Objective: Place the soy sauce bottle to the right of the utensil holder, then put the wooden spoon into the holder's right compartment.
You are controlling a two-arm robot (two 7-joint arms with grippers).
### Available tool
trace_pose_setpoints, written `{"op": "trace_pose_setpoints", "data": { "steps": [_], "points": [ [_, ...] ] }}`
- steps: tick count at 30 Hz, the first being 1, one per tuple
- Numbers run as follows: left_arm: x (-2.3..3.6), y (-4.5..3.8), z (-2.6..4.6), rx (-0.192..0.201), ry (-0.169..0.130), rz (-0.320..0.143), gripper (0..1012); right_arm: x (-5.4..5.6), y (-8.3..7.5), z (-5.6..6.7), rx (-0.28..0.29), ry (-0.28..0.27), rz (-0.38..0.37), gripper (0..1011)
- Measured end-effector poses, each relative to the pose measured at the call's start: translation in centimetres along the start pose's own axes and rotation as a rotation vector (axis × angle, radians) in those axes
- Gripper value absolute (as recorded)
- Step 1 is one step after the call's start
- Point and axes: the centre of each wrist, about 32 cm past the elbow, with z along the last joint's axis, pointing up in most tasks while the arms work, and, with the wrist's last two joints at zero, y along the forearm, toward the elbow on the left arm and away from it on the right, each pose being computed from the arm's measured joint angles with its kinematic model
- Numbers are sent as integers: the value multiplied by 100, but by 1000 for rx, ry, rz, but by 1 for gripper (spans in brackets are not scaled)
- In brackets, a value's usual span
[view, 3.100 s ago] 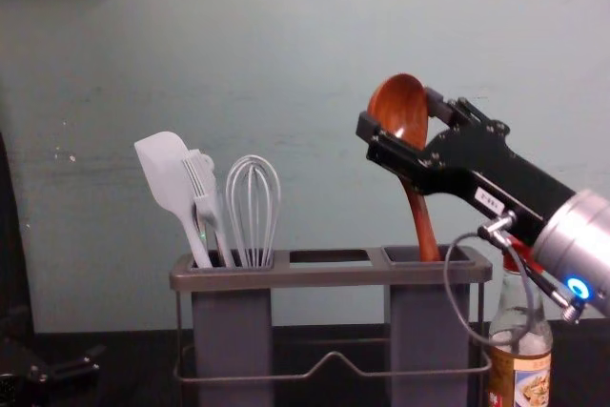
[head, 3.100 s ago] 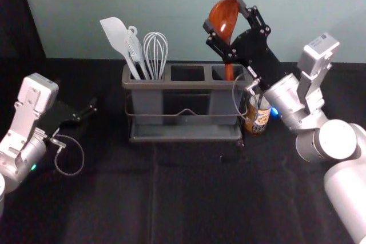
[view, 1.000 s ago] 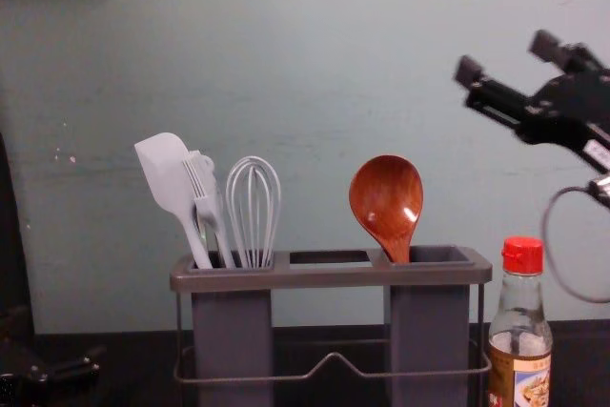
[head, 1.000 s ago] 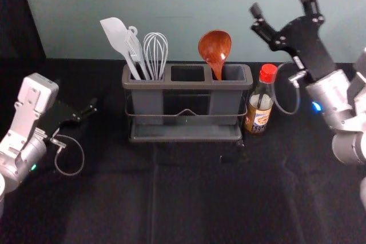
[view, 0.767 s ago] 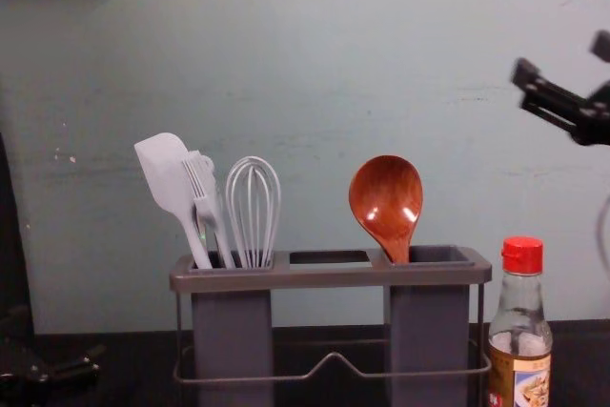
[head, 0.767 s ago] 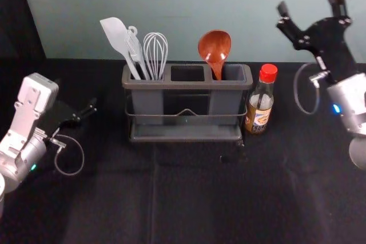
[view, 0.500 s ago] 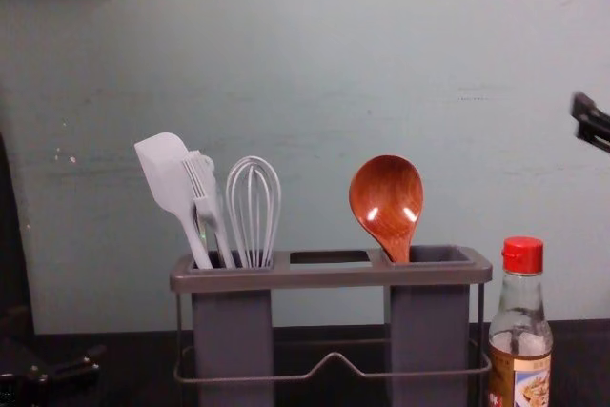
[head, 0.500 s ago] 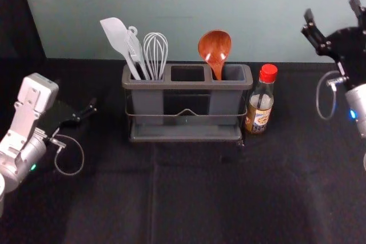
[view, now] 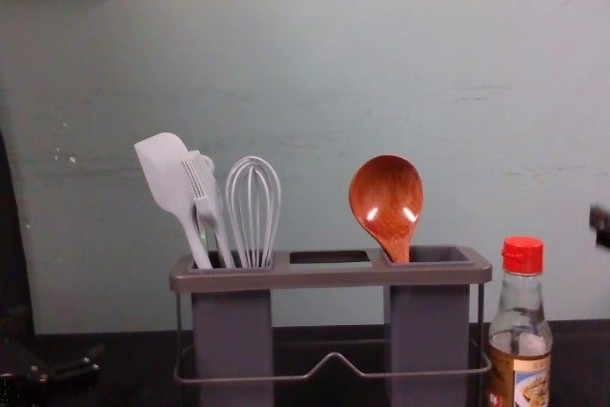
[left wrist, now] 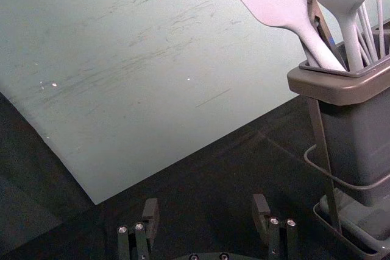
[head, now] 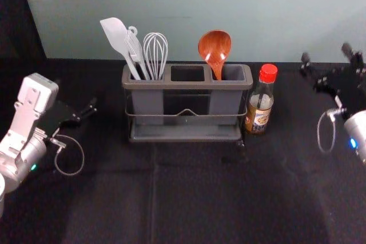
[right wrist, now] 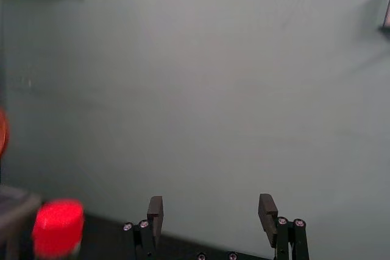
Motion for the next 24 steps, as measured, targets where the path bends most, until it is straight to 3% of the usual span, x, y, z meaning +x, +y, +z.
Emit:
{"op": "trace_pose_setpoints", "data": {
  "steps": [7,24],
  "points": [
    [0,0,0,0,0,0,1005,-81,-125,-100,-87,-4,-5,1002],
    [0,0,0,0,0,0,1005,-107,-183,-165,-96,-9,6,1002]
  ]
}}
